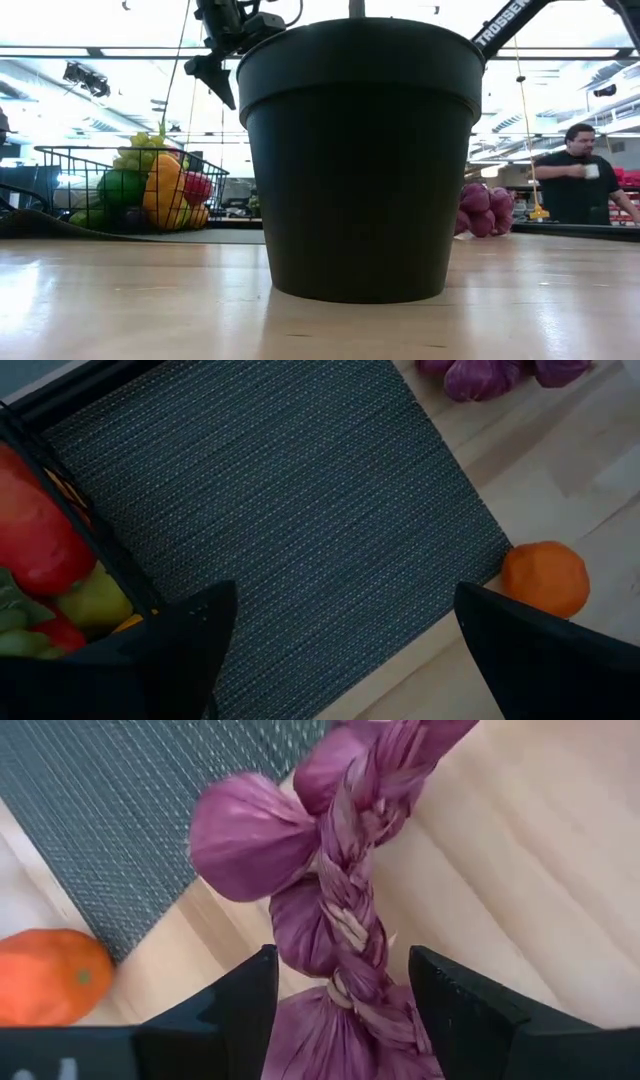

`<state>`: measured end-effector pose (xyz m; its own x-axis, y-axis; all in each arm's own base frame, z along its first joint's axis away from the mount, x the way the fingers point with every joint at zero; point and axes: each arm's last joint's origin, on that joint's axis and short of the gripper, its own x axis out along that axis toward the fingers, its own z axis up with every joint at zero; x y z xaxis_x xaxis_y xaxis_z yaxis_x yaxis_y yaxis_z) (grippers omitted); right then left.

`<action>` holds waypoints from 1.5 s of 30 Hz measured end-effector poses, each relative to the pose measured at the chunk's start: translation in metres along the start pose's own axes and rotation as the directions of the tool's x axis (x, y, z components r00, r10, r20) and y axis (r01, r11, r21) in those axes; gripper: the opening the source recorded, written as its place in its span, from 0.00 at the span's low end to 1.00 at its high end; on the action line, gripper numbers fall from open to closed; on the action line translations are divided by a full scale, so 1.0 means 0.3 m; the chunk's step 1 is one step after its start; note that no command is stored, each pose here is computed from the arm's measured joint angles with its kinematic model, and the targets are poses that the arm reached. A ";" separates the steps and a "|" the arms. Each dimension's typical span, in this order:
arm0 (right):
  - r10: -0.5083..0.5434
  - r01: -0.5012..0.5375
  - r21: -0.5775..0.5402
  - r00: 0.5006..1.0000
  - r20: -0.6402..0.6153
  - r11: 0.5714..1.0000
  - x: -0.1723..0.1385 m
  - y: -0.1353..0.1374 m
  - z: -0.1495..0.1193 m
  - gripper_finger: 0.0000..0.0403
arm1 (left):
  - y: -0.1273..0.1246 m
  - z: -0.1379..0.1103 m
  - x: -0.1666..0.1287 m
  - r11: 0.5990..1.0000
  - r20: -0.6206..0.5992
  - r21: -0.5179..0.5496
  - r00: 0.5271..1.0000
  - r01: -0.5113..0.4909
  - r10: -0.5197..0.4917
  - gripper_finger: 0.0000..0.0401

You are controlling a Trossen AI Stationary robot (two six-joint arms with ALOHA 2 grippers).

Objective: Build produce basket
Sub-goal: Put the purple garlic into the wire basket

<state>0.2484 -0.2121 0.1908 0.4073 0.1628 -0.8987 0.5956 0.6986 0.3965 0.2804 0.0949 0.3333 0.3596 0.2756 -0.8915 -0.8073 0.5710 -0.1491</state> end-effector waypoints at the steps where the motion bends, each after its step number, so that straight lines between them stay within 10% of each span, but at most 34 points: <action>1: -0.001 0.001 -0.002 1.000 -0.012 1.000 0.010 0.003 -0.001 0.57 | 0.000 0.000 0.000 1.000 0.000 0.000 1.000 0.000 0.000 0.95; 24: 0.156 -0.155 -0.020 0.983 0.095 0.988 -0.050 0.075 0.011 0.11 | 0.006 0.004 0.001 1.000 0.009 -0.005 1.000 -0.015 0.015 0.95; 29: 0.262 -0.257 -0.057 0.921 0.288 0.965 -0.147 0.140 0.041 0.11 | 0.028 0.021 0.004 0.967 0.056 -0.246 0.995 -0.061 0.077 0.95; 33: 0.335 -0.309 -0.131 0.838 0.430 0.942 -0.211 0.212 0.066 0.12 | 0.030 0.086 0.006 0.946 0.168 -0.313 0.985 0.086 -0.034 0.95; 39: 0.418 -0.322 -0.276 0.784 0.458 0.906 -0.212 0.328 0.065 0.12 | 0.038 0.223 -0.057 0.876 0.458 -0.220 0.838 0.429 -0.295 0.95; 45: 0.391 -0.261 -0.322 0.798 0.458 0.910 -0.177 0.415 0.040 0.12 | 0.104 0.286 -0.120 0.855 0.614 -0.179 0.734 0.486 -0.288 0.95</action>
<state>0.3093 -0.1420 0.2901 0.8752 0.0839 -0.4764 0.2127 0.8178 0.5348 0.2826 0.1693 0.3974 0.7844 0.5129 -0.3488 -0.5997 0.4837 -0.6375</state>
